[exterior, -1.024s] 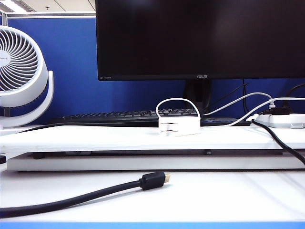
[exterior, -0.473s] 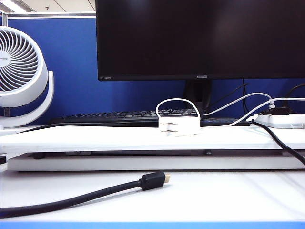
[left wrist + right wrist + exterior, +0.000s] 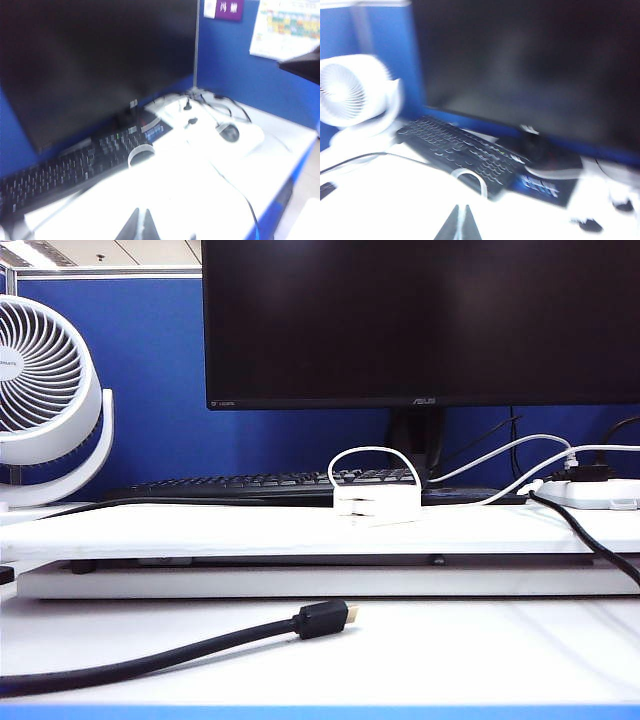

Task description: Pick up the Type-C charging cable and the charging base, insert one end of the Type-C charger into the corresponding slot on the base, and finally place the plugged-in charger back on the table.

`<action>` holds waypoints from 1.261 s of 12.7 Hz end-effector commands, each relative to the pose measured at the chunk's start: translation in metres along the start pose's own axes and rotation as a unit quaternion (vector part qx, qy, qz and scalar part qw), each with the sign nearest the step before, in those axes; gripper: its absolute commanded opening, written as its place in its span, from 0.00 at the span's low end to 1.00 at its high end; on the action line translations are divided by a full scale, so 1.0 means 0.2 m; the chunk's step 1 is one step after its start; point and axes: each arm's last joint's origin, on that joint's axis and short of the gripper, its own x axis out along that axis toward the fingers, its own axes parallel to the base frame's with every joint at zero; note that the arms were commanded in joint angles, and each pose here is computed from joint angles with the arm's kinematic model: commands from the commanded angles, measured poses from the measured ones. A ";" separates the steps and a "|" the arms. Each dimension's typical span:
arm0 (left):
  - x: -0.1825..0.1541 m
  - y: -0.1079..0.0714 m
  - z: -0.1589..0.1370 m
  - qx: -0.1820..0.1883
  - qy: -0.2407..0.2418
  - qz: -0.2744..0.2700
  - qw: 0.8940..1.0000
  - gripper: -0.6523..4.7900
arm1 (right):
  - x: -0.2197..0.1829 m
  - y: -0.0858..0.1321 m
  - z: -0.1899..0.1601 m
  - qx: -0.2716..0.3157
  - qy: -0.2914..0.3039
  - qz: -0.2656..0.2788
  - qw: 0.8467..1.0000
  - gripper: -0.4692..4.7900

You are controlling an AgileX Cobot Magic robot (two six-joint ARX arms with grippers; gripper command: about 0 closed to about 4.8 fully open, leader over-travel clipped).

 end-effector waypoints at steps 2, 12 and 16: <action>-0.24 -0.06 -0.23 0.001 -0.040 0.005 0.999 0.11 | 0.04 -0.03 -0.44 0.020 -0.013 -0.061 0.998 0.09; 0.03 -0.09 -0.67 -0.058 0.019 -0.050 0.997 0.11 | 0.16 -0.13 -1.08 0.062 0.125 -0.252 0.957 0.09; 0.76 -0.08 -1.36 -0.083 -0.010 -0.015 0.996 0.11 | 0.16 -0.13 -1.12 0.064 0.141 -0.253 0.955 0.09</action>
